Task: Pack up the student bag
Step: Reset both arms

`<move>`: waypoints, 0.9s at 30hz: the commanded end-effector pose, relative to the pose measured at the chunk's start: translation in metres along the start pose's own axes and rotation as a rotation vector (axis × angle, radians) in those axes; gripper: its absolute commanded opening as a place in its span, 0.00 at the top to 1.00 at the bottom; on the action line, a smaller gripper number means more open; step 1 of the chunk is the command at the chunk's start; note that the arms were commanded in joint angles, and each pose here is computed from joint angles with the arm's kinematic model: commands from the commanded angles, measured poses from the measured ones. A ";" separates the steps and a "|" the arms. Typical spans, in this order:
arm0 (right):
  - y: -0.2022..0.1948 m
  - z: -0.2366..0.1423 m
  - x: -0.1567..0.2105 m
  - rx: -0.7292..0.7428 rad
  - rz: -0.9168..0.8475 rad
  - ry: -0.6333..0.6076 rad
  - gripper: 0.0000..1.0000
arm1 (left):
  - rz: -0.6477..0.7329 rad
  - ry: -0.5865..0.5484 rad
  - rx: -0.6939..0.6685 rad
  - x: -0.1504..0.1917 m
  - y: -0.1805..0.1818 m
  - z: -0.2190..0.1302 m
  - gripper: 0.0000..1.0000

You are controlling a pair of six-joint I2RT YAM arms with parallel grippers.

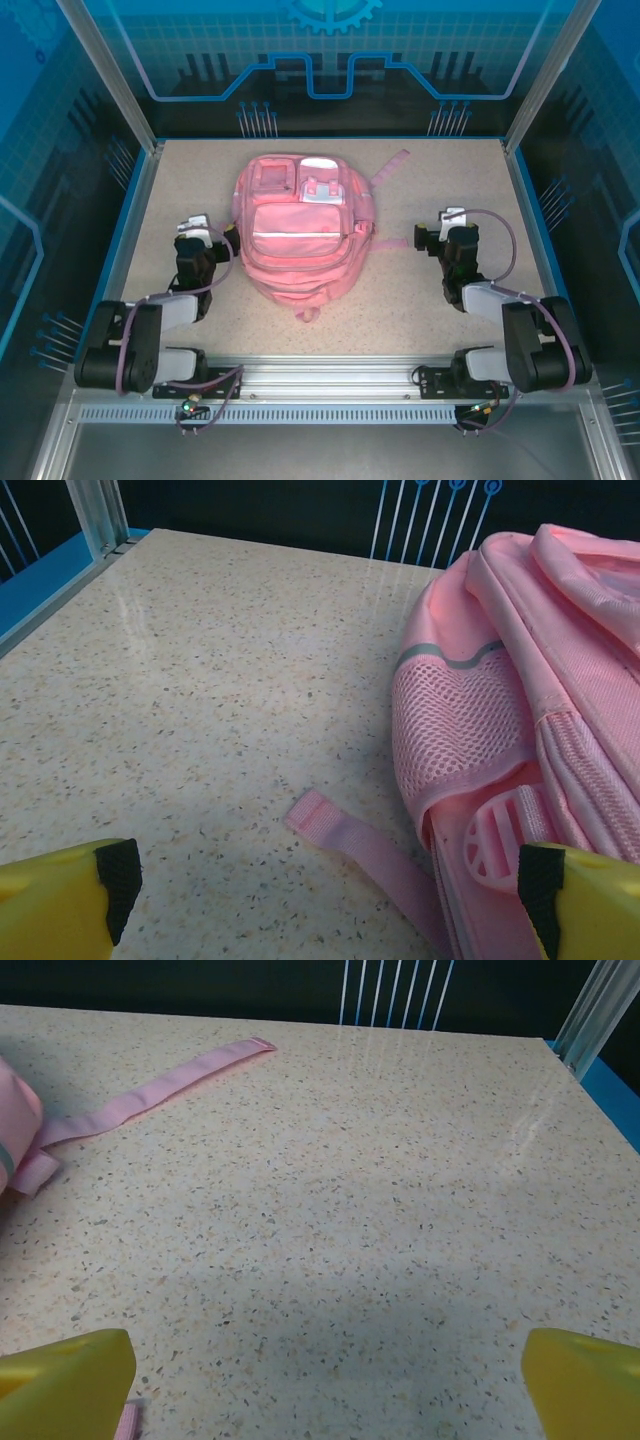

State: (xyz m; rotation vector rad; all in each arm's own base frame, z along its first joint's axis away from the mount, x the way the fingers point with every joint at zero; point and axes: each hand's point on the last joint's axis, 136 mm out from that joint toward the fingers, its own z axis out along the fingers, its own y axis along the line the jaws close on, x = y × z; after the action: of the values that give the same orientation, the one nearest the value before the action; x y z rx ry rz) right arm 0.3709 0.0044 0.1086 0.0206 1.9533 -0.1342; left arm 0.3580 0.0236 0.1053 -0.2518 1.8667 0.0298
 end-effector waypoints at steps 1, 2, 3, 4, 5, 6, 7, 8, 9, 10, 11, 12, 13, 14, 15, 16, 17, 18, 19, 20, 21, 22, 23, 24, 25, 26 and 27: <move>-0.001 0.008 -0.010 -0.015 0.008 -0.055 0.00 | -0.001 -0.082 0.026 -0.016 -0.005 0.010 0.01; 0.000 0.011 -0.009 -0.015 0.010 -0.049 0.00 | -0.004 -0.081 0.016 -0.013 -0.003 0.013 0.01; 0.000 0.013 -0.008 -0.018 0.013 -0.043 0.00 | -0.009 -0.082 0.006 -0.012 -0.001 0.015 0.01; 0.000 0.015 -0.007 -0.018 0.011 -0.039 0.00 | -0.007 -0.083 0.005 -0.011 -0.001 0.017 0.01; 0.002 0.017 -0.006 -0.028 0.008 -0.028 0.00 | -0.006 -0.073 -0.001 -0.009 -0.001 0.019 0.01; 0.002 0.018 -0.006 -0.030 0.008 -0.022 0.00 | -0.005 -0.068 -0.010 -0.008 0.001 0.021 0.01; 0.004 0.020 -0.005 -0.038 0.003 -0.013 0.00 | -0.002 -0.060 -0.011 -0.005 0.000 0.024 0.01; 0.005 0.022 -0.004 -0.043 0.000 -0.010 0.00 | 0.007 -0.060 -0.012 -0.004 -0.001 0.026 0.01; 0.006 0.024 -0.002 -0.042 -0.002 -0.010 0.00 | 0.016 -0.060 0.000 -0.006 -0.005 0.027 0.01; 0.006 0.026 0.000 -0.042 -0.005 -0.015 0.00 | 0.026 -0.036 -0.008 -0.003 -0.006 0.028 0.01; 0.009 0.025 0.003 -0.055 -0.013 -0.011 0.00 | 0.032 -0.038 -0.010 -0.003 -0.006 0.029 0.01; 0.008 0.025 0.003 -0.048 -0.011 -0.013 0.00 | 0.036 -0.035 -0.003 -0.004 -0.008 0.031 0.01; 0.009 0.025 0.003 -0.050 -0.010 -0.010 0.00 | 0.042 -0.018 -0.001 -0.003 -0.010 0.033 0.01; 0.008 0.026 0.002 -0.050 -0.011 -0.012 0.00 | 0.048 -0.011 -0.004 -0.003 -0.010 0.035 0.01; 0.008 0.026 0.003 -0.050 -0.009 -0.009 0.00 | 0.050 -0.002 -0.004 -0.001 -0.011 0.035 0.01; 0.009 0.026 0.003 -0.051 -0.010 -0.010 0.00 | 0.050 -0.006 -0.004 -0.001 -0.011 0.035 0.01; 0.008 0.026 0.002 -0.049 -0.011 -0.010 0.00 | 0.051 -0.004 -0.004 -0.001 -0.011 0.035 0.01; 0.008 0.026 0.002 -0.049 -0.010 -0.010 0.00 | 0.049 -0.005 -0.003 -0.002 -0.011 0.035 0.01; 0.008 0.026 0.002 -0.049 -0.010 -0.009 0.00 | 0.049 -0.006 -0.003 -0.002 -0.011 0.035 0.01; 0.009 0.026 0.002 -0.050 -0.010 -0.008 0.00 | 0.049 -0.005 -0.004 -0.001 -0.011 0.035 0.01; 0.008 0.026 0.002 -0.049 -0.010 -0.008 0.00 | 0.051 -0.008 -0.002 -0.002 -0.011 0.035 0.01; 0.009 0.026 0.002 -0.051 -0.011 -0.008 0.00 | 0.054 -0.010 0.005 -0.002 -0.012 0.034 0.01; 0.009 0.026 0.002 -0.050 -0.011 -0.008 0.00 | 0.056 -0.012 0.010 -0.002 -0.013 0.034 0.01; 0.008 0.026 0.002 -0.050 -0.010 -0.008 0.00 | 0.060 -0.004 0.011 -0.001 -0.014 0.035 0.01; 0.009 0.026 0.002 -0.050 -0.010 -0.008 0.00 | 0.063 0.000 0.016 -0.001 -0.015 0.036 0.01; 0.008 0.026 0.002 -0.049 -0.009 -0.009 0.00 | 0.063 -0.002 0.018 -0.001 -0.016 0.035 0.01; 0.008 0.026 0.002 -0.049 -0.010 -0.008 0.00 | 0.062 0.001 0.015 0.000 -0.015 0.036 0.01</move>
State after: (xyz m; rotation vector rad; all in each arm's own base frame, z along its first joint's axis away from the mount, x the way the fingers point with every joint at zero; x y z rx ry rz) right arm 0.3872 0.0126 0.0856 -0.0212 1.9875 -0.0906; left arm 0.3894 0.0207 0.0964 -0.2230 1.8655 0.0557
